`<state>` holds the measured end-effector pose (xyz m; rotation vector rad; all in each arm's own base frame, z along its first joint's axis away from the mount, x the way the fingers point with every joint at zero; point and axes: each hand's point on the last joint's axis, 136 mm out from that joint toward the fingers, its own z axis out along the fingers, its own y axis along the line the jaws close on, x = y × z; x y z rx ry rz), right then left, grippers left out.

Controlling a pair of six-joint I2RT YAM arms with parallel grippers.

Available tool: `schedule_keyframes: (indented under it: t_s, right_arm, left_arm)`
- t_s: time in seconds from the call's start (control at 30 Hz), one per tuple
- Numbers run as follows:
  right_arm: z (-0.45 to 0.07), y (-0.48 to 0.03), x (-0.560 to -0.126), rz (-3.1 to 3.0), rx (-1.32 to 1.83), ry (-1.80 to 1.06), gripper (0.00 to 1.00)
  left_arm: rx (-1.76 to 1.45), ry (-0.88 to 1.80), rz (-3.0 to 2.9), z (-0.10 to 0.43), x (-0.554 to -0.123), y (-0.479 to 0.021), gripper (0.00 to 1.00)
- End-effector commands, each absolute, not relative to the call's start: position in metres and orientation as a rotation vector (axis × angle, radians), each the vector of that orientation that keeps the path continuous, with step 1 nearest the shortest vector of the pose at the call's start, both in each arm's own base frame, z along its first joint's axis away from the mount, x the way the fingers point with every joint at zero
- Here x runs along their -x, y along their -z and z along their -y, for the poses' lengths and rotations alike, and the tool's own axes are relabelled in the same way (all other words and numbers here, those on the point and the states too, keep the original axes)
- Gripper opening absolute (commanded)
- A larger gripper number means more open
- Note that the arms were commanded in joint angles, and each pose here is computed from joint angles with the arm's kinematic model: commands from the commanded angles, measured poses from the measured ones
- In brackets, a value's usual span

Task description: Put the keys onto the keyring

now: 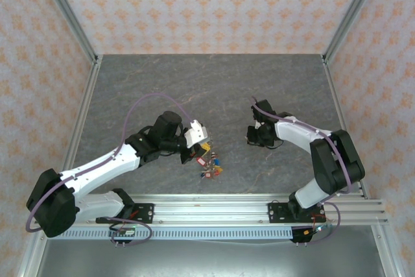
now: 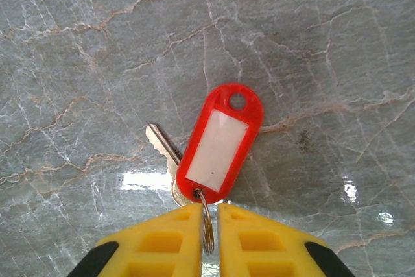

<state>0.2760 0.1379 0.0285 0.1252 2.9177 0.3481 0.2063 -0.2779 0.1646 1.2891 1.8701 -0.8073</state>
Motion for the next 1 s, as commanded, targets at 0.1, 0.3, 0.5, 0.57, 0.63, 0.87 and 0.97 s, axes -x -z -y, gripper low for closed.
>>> schedule_keyframes:
  t_s: [0.1,0.3,0.5,0.57,0.63,0.87,0.97]
  right_arm:
    - [-0.1376,-0.0277,-0.2749,-2.915,-0.131,-0.336,0.11]
    - [-0.1415,-0.0316,-0.2744,-2.907,-0.12,-0.369,0.09]
    - [-0.1407,-0.0261,-0.272,-2.92,-0.126,-0.365,0.05]
    - [-0.1396,-0.0246,-0.2721,-2.923,-0.132,-0.356,0.08]
    - [-0.1394,-0.0245,-0.2723,-2.926,-0.136,-0.354,0.12]
    - [-0.1401,-0.0243,-0.2746,-2.917,-0.138,-0.354,0.14]
    - [-0.1403,-0.0226,-0.275,-2.922,-0.137,-0.352,0.14]
  left_arm:
    - [-1.305,0.799,-1.778,0.2862,-0.2107,-0.1841,0.0]
    - [-1.306,0.798,-1.779,0.2864,-0.2112,-0.1837,0.0]
    - [-1.308,0.799,-1.779,0.2863,-0.2107,-0.1837,0.0]
    - [-1.308,0.799,-1.778,0.2864,-0.2107,-0.1835,0.0]
    - [-1.308,0.8,-1.781,0.2865,-0.2108,-0.1828,0.0]
    - [-1.306,0.796,-1.776,0.2861,-0.2111,-0.1843,0.0]
    - [-1.305,0.796,-1.777,0.2862,-0.2112,-0.1847,0.0]
